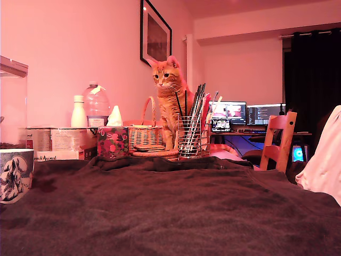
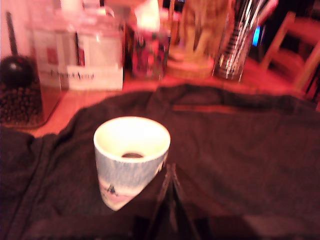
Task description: Pick up the coffee capsules on the table and drop them inside the coffee cup
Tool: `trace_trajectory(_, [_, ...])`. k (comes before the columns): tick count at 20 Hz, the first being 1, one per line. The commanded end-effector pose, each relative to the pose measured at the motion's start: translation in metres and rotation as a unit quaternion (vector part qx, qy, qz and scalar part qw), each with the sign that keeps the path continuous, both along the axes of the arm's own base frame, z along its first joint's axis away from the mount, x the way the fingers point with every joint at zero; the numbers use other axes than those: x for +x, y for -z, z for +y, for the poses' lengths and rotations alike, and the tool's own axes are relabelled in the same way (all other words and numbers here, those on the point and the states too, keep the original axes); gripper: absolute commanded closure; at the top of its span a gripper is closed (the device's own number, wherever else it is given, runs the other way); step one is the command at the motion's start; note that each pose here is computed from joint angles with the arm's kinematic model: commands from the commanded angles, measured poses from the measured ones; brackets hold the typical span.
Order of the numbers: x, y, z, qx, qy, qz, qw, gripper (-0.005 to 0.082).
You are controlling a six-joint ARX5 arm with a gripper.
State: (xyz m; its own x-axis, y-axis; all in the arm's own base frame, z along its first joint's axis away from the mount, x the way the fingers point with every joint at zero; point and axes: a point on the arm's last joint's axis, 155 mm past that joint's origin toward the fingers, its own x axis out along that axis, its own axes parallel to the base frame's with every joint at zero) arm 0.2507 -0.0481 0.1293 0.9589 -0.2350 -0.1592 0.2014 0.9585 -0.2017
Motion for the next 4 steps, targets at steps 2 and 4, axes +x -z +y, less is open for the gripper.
trace_trajectory(2, [-0.0026, 0.0123, 0.0004, -0.005, -0.002, 0.014, 0.9999, 0.0793])
trace_trajectory(4, [-0.0034, 0.0072, 0.0004, -0.006, -0.002, 0.002, 1.0000, 0.0793])
